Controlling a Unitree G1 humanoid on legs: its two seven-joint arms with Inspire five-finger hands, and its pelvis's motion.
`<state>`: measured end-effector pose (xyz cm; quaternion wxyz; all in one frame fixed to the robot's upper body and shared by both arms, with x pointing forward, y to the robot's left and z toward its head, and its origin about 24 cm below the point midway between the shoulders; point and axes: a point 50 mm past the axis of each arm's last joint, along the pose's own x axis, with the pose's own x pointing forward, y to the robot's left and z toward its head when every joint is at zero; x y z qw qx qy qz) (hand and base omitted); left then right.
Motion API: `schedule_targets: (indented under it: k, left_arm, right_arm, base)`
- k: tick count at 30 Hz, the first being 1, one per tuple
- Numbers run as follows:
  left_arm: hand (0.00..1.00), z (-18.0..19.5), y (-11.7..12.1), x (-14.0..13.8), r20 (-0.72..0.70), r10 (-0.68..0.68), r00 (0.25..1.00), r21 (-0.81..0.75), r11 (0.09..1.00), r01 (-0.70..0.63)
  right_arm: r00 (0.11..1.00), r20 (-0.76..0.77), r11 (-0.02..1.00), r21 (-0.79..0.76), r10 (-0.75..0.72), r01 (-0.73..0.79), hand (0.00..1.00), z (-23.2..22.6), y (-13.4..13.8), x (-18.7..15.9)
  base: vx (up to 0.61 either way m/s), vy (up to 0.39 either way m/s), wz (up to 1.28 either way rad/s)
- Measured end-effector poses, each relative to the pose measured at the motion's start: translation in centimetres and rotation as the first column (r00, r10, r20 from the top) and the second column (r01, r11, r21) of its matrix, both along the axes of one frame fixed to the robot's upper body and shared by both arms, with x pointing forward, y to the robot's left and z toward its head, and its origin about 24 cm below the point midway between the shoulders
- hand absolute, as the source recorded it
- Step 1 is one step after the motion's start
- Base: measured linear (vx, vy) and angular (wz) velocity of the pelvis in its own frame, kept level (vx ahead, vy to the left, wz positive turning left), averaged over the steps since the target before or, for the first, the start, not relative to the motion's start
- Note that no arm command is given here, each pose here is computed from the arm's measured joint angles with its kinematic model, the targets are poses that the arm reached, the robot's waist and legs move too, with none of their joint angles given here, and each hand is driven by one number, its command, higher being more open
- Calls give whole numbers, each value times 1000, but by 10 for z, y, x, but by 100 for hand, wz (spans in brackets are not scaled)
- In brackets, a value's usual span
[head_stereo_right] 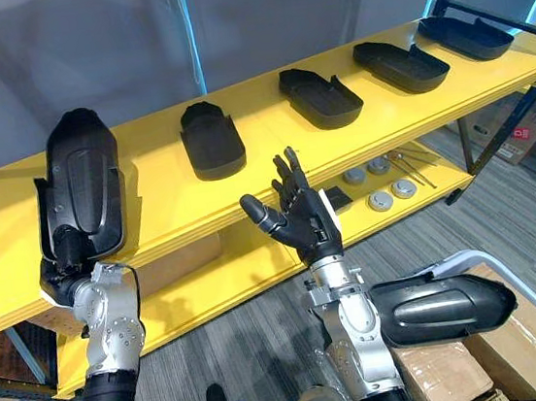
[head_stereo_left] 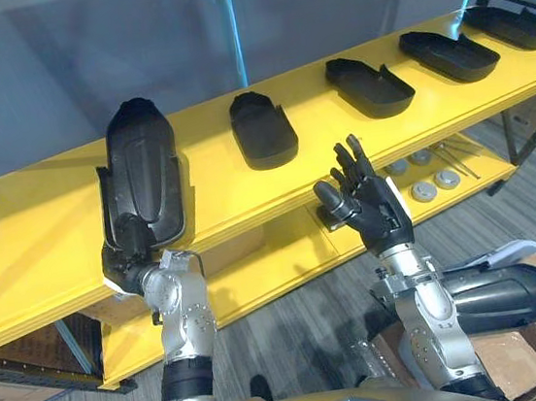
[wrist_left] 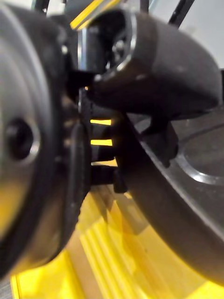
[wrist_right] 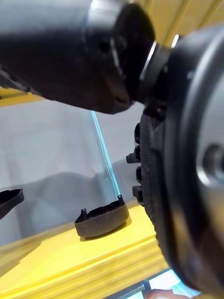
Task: Walk over and take three plastic housings, then place them on the shelf
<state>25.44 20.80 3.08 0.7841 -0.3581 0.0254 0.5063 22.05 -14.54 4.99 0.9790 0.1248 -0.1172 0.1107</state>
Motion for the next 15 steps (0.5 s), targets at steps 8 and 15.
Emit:
schedule_targets:
  k: [8, 15]
  left_arm:
    - [0, 0, 3, 18, -45, 37, 998, -33, 999, -38]
    - [0, 0, 9, 31, -63, 73, 995, -61, 995, -76]
  right_arm:
    - [999, 4, 999, -6, 38, -38, 100, 1, 1, 0]
    - [998, -10, 998, -7, 67, -67, 100, 2, 0, 1]
  base:
    - [-46, -1, -1]
    - [-12, 0, 0]
